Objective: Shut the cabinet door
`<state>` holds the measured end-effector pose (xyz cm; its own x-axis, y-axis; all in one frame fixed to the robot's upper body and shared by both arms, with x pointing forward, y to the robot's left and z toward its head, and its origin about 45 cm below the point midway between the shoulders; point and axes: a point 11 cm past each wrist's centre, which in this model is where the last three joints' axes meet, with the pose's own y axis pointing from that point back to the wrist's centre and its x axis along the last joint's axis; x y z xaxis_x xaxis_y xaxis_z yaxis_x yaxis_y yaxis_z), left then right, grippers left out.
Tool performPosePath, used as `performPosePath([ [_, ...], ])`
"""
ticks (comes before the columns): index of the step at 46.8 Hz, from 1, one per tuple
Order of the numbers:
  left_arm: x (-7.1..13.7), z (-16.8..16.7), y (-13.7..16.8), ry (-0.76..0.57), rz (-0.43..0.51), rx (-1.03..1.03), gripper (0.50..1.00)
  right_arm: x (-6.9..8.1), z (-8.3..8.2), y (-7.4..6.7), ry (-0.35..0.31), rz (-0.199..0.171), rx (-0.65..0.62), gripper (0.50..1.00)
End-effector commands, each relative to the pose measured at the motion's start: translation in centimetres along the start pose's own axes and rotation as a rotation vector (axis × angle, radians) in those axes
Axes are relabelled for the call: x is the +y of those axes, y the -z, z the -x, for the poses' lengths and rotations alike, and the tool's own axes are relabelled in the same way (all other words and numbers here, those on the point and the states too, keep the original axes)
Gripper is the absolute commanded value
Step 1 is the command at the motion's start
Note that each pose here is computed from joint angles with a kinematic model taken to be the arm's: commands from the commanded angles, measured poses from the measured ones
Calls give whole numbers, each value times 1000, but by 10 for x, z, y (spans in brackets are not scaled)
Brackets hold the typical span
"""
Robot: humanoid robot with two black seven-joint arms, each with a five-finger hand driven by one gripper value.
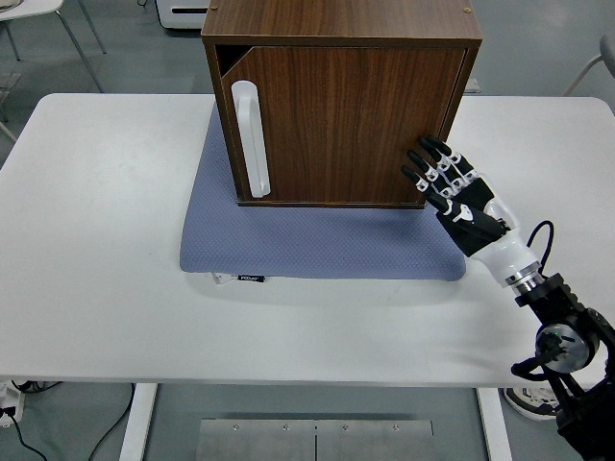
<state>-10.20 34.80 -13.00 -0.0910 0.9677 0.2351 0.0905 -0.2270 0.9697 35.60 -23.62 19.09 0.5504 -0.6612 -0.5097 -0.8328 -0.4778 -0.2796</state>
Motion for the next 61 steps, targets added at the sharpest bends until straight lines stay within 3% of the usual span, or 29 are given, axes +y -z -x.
performPosePath([
  [1, 0, 0, 0, 0, 0, 0, 1000, 7, -7, 6, -23, -12, 7, 1000],
  [21, 0, 0, 0, 0, 0, 0, 1000, 36, -24, 34, -68, -31, 58, 1000],
  [36, 0, 0, 0, 0, 0, 0, 1000, 46, -41, 63, -120, -93, 76, 1000],
  [61, 0, 0, 0, 0, 0, 0, 1000, 57, -58, 74, -187, -151, 47, 1000],
])
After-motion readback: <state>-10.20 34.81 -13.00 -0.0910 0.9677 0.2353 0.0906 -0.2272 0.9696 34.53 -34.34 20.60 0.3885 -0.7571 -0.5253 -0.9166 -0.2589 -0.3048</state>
